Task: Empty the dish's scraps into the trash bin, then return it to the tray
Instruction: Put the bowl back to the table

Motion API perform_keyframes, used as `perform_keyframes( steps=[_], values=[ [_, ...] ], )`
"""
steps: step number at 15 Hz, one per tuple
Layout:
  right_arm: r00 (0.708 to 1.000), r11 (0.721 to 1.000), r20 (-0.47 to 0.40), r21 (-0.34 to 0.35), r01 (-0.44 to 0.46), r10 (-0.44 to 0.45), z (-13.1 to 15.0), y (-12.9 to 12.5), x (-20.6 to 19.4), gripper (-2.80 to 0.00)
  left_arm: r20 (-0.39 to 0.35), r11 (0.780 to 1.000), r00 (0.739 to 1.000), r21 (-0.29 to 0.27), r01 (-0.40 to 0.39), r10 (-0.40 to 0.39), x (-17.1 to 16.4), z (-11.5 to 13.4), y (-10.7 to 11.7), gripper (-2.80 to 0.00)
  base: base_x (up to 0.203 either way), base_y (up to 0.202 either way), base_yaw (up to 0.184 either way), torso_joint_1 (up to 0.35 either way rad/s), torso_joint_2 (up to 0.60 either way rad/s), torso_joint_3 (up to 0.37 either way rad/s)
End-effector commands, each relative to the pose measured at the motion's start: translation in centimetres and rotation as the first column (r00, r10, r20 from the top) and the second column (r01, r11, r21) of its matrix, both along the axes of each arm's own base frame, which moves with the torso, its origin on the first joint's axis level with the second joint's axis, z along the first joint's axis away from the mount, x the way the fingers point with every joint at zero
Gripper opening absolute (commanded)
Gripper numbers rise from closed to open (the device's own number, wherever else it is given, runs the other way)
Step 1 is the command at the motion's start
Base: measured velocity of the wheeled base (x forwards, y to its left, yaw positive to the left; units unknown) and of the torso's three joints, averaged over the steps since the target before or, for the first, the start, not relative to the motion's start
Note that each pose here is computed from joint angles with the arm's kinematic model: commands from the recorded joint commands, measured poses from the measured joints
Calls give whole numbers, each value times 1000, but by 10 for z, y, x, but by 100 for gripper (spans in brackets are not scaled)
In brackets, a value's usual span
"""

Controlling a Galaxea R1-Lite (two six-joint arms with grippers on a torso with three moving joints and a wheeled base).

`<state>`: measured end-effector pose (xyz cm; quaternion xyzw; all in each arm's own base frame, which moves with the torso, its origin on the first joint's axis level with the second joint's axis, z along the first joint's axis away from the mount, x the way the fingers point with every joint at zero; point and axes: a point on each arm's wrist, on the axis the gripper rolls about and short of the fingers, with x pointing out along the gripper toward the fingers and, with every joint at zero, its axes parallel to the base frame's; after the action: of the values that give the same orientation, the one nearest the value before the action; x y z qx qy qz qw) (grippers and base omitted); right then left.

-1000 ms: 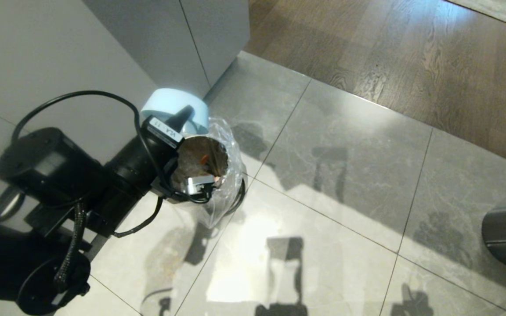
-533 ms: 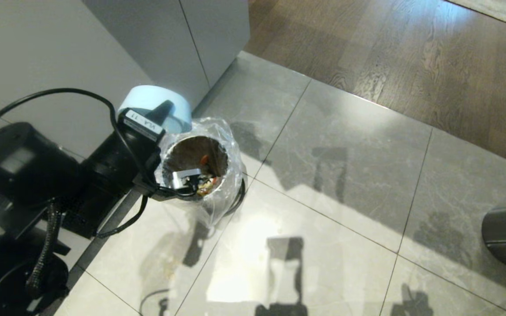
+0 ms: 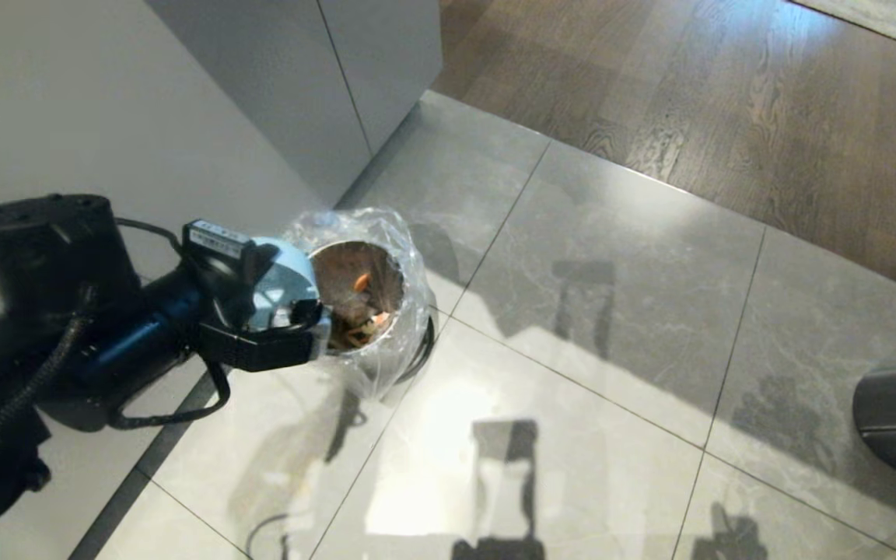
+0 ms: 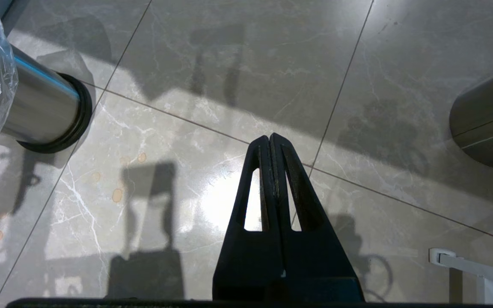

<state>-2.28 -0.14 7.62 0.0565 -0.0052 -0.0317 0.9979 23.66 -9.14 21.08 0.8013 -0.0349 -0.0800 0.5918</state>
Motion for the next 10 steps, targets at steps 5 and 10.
perform_keyframes(
  steps=[5,10],
  values=[
    [1000,1000,1,1,1,-1,0,0,0,-280,-307,905,944,-357,-232,121,-40,3,35,-280,0,0,0,0,0,0],
    [1000,1000,1,1,1,-1,0,0,0,-280,-514,650,844,-590,-479,154,-79,-2,51,-280,0,0,0,0,0,0]
  ],
)
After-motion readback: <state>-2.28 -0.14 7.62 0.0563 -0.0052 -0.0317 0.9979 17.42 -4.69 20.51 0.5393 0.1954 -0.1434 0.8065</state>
